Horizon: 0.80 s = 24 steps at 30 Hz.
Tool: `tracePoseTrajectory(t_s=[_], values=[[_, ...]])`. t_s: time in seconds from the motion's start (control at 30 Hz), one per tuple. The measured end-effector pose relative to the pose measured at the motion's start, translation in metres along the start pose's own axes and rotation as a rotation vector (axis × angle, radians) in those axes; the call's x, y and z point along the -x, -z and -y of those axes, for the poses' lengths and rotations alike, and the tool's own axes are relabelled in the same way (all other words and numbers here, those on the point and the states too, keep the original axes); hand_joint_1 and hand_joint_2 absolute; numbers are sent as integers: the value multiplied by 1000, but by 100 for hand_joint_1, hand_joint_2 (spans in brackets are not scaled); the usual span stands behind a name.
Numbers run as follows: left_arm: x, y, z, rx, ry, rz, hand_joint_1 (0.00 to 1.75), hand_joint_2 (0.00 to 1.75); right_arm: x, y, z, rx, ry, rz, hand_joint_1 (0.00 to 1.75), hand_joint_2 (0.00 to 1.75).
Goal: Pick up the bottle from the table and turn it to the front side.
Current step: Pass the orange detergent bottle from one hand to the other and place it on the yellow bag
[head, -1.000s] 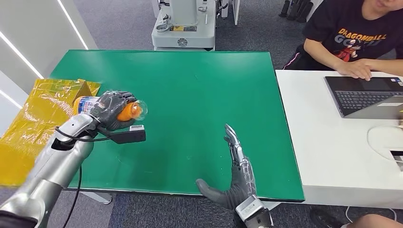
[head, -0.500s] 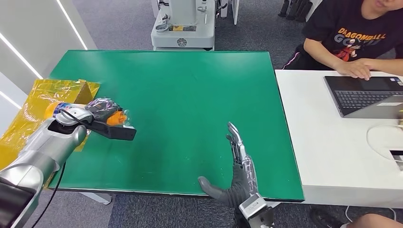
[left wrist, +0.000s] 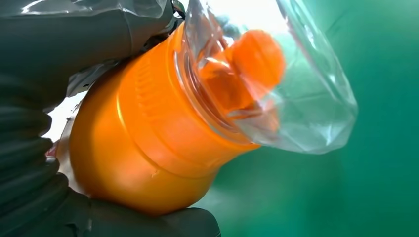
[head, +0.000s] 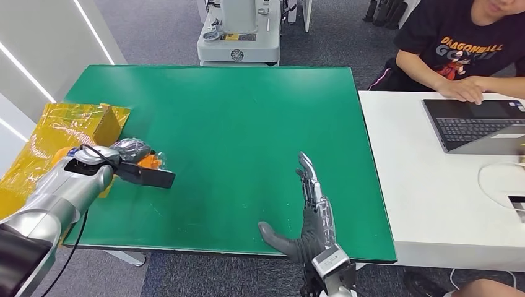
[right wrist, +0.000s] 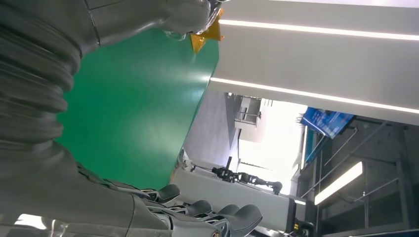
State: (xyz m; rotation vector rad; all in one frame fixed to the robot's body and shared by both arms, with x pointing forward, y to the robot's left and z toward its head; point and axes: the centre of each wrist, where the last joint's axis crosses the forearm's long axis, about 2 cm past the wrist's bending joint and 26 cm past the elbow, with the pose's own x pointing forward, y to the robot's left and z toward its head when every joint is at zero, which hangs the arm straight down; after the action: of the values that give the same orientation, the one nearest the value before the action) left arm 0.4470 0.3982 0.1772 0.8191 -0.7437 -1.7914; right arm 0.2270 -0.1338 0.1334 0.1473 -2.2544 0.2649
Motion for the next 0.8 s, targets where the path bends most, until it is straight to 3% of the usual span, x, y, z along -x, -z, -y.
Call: tracePoseTrajectory(t_s=[0.37, 0.5, 0.8], values=[[0, 1, 13, 31, 11, -77, 169, 175, 2, 3, 0, -1, 4, 0, 0, 175], [-2, 2, 18, 27, -15, -110, 0, 175, 4, 4, 0, -4, 1, 1, 0, 175], [-1, 2, 37, 56, 10, -172, 0, 175, 6, 6, -2, -7, 6, -5, 0, 175]])
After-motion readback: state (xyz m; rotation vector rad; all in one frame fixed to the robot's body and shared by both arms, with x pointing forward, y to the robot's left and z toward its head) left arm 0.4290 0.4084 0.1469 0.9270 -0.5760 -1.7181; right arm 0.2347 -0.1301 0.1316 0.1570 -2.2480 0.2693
